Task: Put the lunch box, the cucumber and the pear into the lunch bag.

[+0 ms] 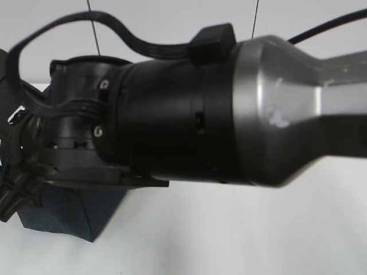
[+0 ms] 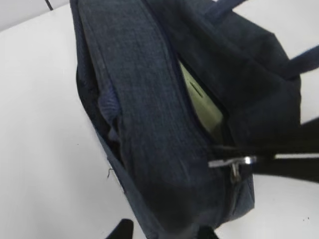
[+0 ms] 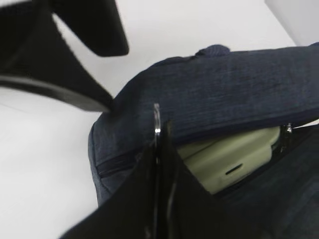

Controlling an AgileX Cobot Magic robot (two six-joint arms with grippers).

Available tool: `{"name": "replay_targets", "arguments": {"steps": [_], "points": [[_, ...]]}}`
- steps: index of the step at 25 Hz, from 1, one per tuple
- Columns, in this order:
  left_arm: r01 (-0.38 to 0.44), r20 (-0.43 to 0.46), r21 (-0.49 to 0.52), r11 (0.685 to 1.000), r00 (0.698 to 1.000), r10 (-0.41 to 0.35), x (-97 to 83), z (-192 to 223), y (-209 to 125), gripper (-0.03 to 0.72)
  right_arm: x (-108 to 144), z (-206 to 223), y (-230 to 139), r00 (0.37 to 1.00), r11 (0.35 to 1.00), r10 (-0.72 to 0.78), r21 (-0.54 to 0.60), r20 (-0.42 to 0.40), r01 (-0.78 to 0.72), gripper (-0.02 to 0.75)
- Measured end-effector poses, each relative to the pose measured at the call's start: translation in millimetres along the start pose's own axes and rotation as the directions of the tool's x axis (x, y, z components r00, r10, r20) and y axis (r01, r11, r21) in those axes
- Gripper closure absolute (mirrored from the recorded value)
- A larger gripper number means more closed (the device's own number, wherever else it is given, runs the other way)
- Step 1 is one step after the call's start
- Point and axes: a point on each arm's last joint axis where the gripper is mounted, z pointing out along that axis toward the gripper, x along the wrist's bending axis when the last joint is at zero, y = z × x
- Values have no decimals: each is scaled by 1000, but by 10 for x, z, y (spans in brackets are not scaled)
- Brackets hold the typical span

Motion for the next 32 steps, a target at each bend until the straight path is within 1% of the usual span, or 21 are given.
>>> {"name": "replay_targets", "arguments": {"steps": [4,10,16,18,20,21,22,23,24,25,28,32], "points": [[6,26,53,999,1000,-8,10,96,-20,446,-38,-23,54,1000,1000,-4,-5,19,4,738],[18,49,107,994,999,-24,33,236,-36,446,-41,-23,50,1000,1000,-4,0,22,4,738],[66,53,106,992,996,-72,67,385,-8,446,-43,-26,57,1000,1000,-2,-2,22,2,738],[87,66,108,990,993,-94,66,432,-3,446,-41,-26,56,1000,1000,2,-1,20,-2,738],[87,85,115,990,992,-97,64,492,-1,449,-40,-26,55,1000,1000,7,-1,19,-7,738],[91,100,117,989,990,-103,58,521,1,465,-40,-26,55,1000,1000,7,-1,19,-7,738],[91,107,118,989,989,-104,56,542,2,504,-40,-26,55,1000,1000,7,-1,19,-7,738],[93,112,118,989,988,-106,56,561,3,567,-40,-26,55,1000,1000,7,-1,19,-7,738],[96,113,117,988,988,-109,58,574,5,614,-41,-26,54,1000,1000,7,1,20,-7,738],[95,116,117,989,987,-109,57,578,6,640,-41,-26,54,1000,1000,7,1,20,-7,738],[92,116,116,989,988,-106,57,583,7,664,-42,-26,50,1000,1000,7,4,21,-7,738],[92,117,116,989,988,-106,57,583,7,667,-65,-22,46,999,1000,10,6,30,-11,738]]}}
